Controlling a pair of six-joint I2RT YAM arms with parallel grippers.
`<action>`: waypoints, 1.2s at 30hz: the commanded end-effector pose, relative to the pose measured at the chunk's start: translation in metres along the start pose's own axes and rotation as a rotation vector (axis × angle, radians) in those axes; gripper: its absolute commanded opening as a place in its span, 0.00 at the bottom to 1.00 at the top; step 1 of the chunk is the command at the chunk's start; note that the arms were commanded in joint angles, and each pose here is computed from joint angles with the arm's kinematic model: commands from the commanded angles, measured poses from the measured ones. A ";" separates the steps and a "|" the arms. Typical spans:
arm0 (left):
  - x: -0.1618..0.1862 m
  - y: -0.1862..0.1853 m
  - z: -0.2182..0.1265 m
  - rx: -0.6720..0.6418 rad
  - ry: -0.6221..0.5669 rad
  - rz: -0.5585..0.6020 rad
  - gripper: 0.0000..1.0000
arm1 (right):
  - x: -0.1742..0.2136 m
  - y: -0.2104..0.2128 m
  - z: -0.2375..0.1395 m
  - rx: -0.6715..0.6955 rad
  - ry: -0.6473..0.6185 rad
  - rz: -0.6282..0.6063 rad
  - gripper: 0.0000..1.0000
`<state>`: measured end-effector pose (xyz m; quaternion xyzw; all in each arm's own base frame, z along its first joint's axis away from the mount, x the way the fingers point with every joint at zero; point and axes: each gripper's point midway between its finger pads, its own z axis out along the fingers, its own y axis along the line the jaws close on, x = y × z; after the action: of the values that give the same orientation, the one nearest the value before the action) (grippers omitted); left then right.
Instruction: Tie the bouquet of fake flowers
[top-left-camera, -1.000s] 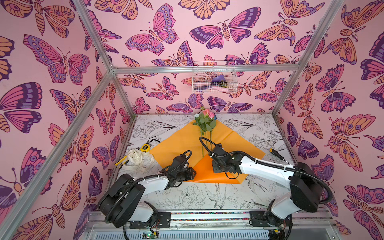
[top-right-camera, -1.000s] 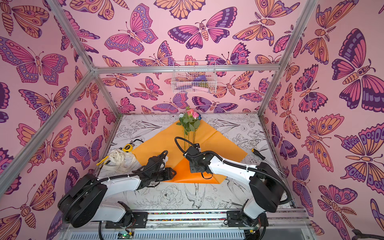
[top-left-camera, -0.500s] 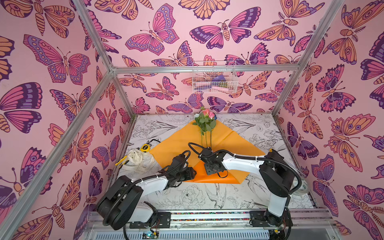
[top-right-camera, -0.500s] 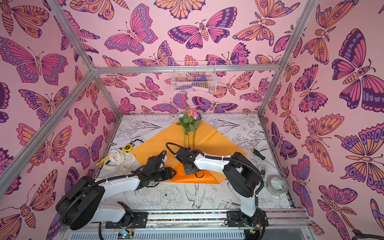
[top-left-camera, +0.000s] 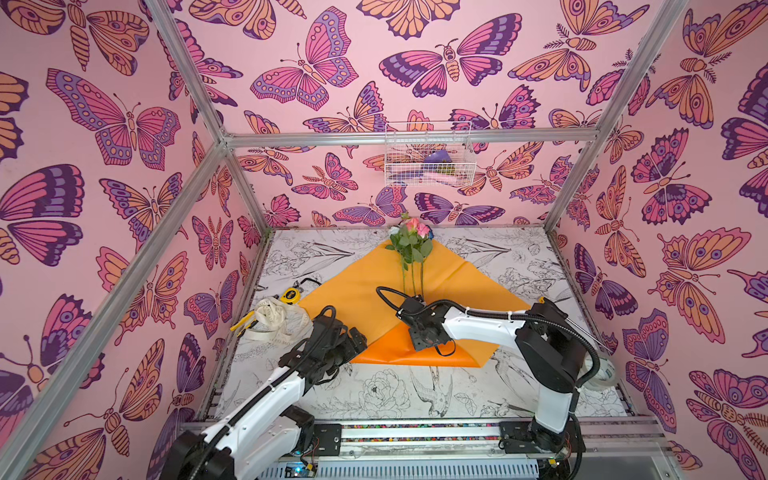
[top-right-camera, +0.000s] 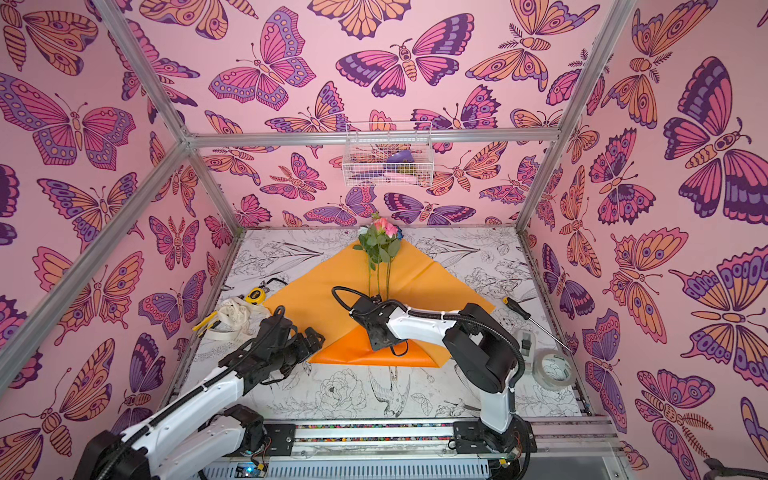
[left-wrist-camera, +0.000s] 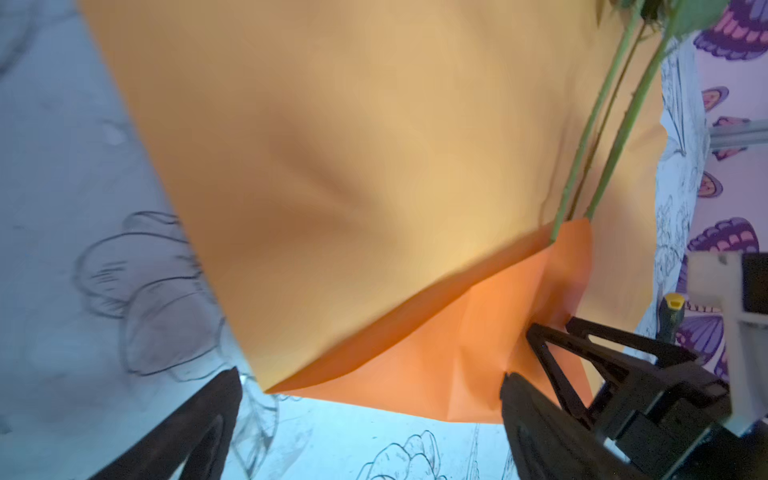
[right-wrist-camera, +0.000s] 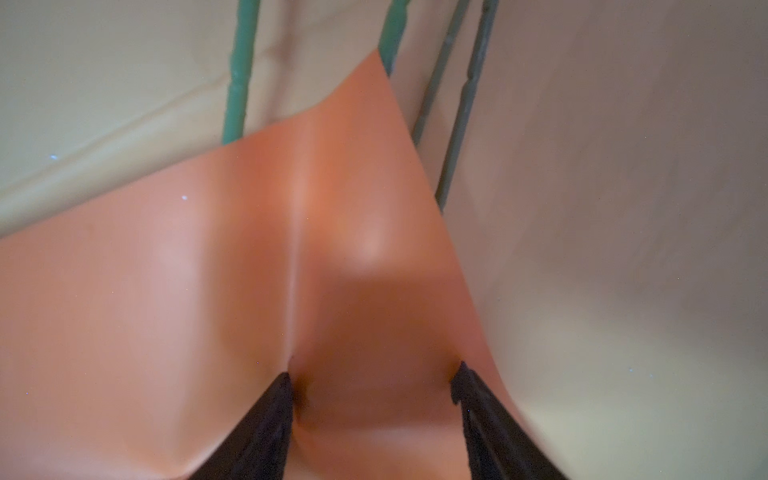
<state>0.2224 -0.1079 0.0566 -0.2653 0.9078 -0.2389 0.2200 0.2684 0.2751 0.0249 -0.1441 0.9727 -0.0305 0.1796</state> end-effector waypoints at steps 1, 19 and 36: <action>0.004 0.025 -0.003 -0.056 -0.006 -0.076 0.99 | -0.002 0.001 0.000 0.018 0.004 -0.007 0.64; 0.004 0.020 0.030 0.099 0.032 -0.111 0.97 | 0.002 0.001 0.004 0.023 0.021 -0.010 0.64; -0.054 -0.005 0.005 0.265 -0.335 -0.016 0.92 | -0.002 0.003 0.004 0.023 0.018 -0.013 0.63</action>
<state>0.2569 -0.0893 0.0575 -0.2896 0.8312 -0.3207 0.3499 0.2708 0.2783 0.0239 -0.1444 0.9728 -0.0319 0.1781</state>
